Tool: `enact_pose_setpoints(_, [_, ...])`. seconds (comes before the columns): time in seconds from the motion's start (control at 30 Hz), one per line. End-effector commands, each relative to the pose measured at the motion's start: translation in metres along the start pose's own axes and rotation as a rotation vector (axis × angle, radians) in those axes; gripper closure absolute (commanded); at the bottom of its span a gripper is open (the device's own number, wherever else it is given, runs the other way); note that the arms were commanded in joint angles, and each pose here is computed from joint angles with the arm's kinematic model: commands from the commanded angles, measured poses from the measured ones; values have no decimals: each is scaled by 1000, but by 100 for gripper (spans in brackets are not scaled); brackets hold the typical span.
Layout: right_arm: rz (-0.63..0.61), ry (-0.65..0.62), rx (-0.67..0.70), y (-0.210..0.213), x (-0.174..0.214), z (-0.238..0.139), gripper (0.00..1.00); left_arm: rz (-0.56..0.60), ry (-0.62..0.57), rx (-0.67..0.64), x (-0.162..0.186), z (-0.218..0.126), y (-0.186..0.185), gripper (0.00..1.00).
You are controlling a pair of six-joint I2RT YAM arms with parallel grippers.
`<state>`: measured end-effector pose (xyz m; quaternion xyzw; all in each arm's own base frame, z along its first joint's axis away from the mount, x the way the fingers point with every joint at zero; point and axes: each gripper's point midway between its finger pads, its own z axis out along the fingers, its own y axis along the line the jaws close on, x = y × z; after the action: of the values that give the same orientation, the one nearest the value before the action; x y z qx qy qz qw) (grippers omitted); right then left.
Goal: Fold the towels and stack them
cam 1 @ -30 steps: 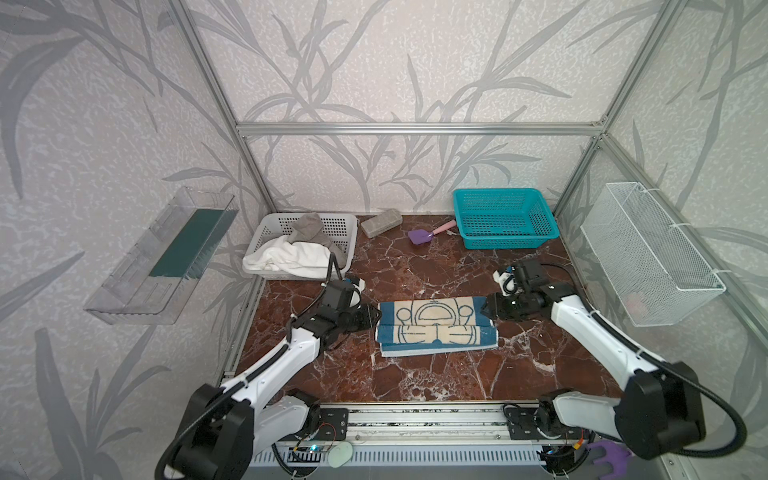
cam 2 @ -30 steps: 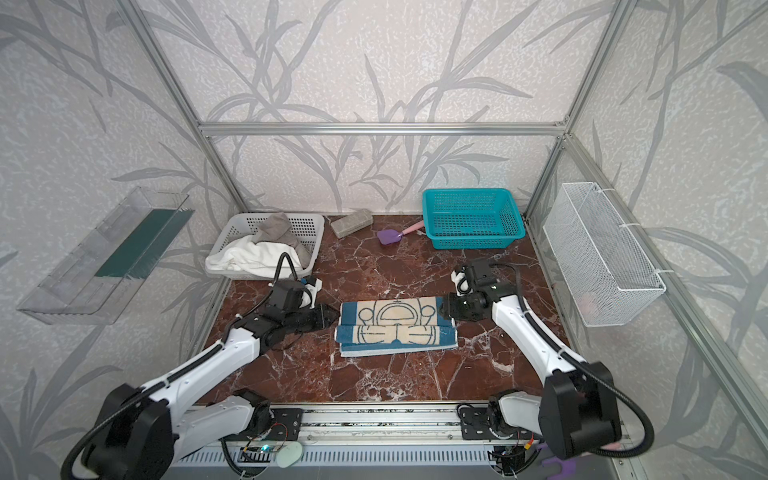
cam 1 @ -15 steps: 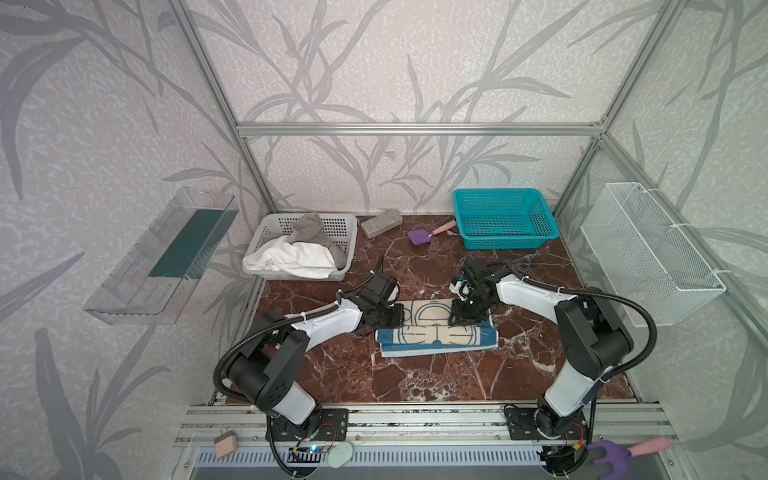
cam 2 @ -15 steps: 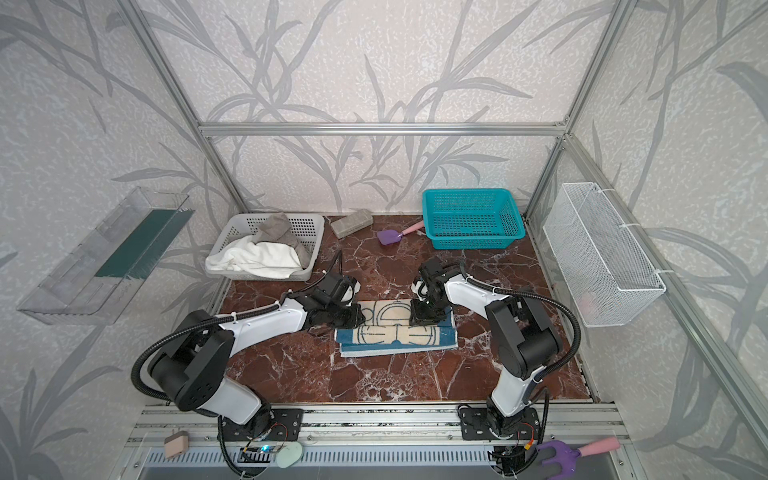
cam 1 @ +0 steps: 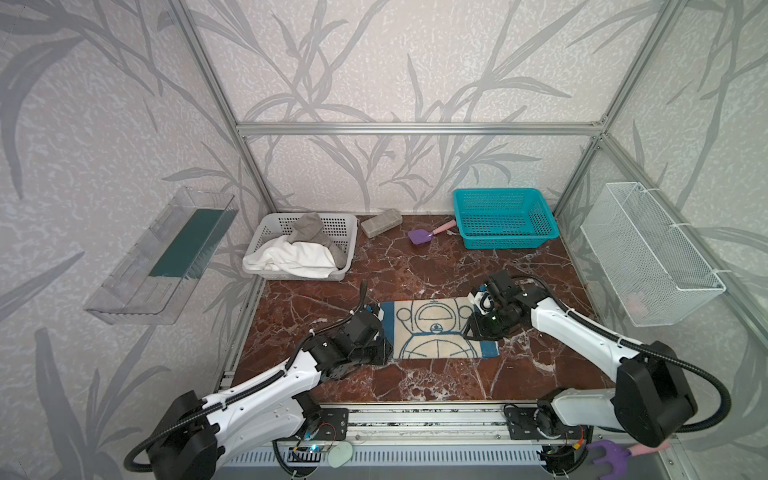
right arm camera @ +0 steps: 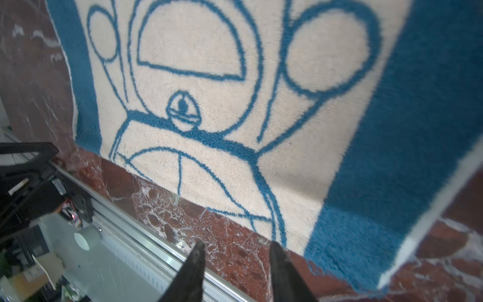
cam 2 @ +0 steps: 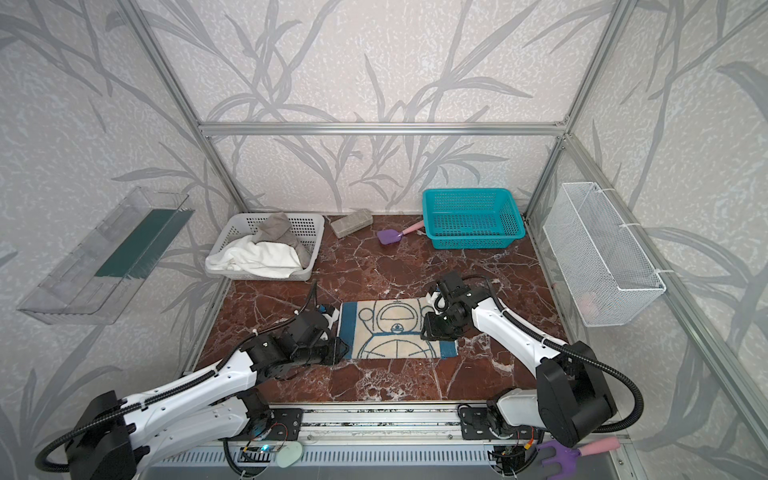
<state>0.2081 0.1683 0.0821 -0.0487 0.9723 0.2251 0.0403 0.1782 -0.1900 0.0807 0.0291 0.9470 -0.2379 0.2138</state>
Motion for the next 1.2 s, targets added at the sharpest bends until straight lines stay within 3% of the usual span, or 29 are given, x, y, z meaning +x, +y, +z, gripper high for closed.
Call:
enact_pose_setpoints(0.0, [142,17,107,-39,17,-10,49,-120,26,-80,7,0,24,53])
enact_pose_setpoints(0.13, [263,-32,121,-68,26,-17,47,-231,93,-12,12,12,18,49])
enact_pose_setpoints(0.27, [266,-104,131,-75,19,-13,45,-275,87,10,6,19,18,48])
enact_pose_setpoints(0.47, [269,-7,111,-77,23,9,48,-295,115,42,8,27,18,54])
enact_pose_setpoints(0.57, [236,-46,123,-77,9,6,46,-236,98,14,-2,20,16,56])
enact_pose_setpoints(0.7, [232,-120,80,-76,-16,3,29,-105,98,-18,-17,15,0,60])
enact_pose_setpoints(0.83, [218,-93,50,-77,-34,4,28,36,123,-1,-33,31,-41,61])
enact_pose_setpoints(1.03, [219,-17,41,-87,-47,30,29,152,224,117,-44,88,-123,66])
enact_pose_setpoints(1.17, [236,18,-24,-80,-46,43,30,152,270,99,-38,109,-134,68])
